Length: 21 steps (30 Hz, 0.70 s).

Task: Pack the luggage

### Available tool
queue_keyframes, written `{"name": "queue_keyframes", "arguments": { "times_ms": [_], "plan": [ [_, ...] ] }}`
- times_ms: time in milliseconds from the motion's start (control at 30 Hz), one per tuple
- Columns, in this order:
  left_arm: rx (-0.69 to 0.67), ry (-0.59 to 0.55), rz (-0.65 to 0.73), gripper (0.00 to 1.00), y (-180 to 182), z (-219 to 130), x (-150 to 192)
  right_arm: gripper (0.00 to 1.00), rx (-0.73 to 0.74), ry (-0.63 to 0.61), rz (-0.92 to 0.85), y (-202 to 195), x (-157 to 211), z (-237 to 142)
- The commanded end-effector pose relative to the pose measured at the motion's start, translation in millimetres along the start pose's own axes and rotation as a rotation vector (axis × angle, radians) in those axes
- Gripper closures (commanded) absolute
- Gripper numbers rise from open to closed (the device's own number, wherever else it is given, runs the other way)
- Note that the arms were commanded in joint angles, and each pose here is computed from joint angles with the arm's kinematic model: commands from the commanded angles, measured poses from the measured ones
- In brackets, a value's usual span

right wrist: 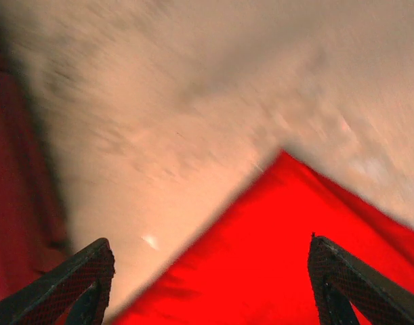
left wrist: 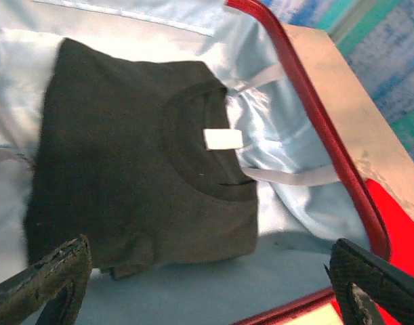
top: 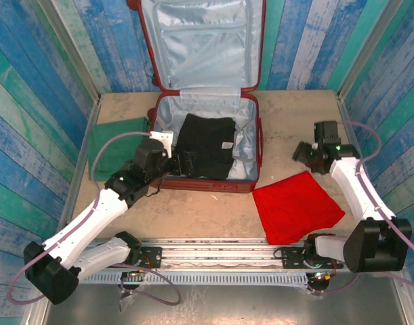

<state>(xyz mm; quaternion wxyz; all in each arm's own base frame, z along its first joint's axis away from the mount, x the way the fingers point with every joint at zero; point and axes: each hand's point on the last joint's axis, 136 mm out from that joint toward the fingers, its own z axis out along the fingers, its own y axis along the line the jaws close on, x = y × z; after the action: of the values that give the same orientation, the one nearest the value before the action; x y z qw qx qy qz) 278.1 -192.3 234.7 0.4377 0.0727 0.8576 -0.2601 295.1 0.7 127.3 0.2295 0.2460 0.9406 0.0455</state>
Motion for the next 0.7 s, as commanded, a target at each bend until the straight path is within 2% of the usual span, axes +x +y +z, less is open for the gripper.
{"name": "queue_keyframes", "arguments": {
  "times_ms": [0,100,233,667],
  "plan": [
    [0.095,-0.042,0.040,0.06,-19,1,-10,0.23,0.084,-0.017,0.072,-26,12,1],
    [0.107,-0.048,0.023,0.06,-19,4,-7,0.24,0.127,0.001,0.097,-33,8,18],
    [0.066,-0.029,0.008,0.06,-10,6,-1,0.29,0.214,0.106,0.109,-39,12,49],
    [0.059,-0.006,-0.002,0.06,-6,12,10,0.36,0.319,0.143,0.126,-46,18,95]
  ]
}}
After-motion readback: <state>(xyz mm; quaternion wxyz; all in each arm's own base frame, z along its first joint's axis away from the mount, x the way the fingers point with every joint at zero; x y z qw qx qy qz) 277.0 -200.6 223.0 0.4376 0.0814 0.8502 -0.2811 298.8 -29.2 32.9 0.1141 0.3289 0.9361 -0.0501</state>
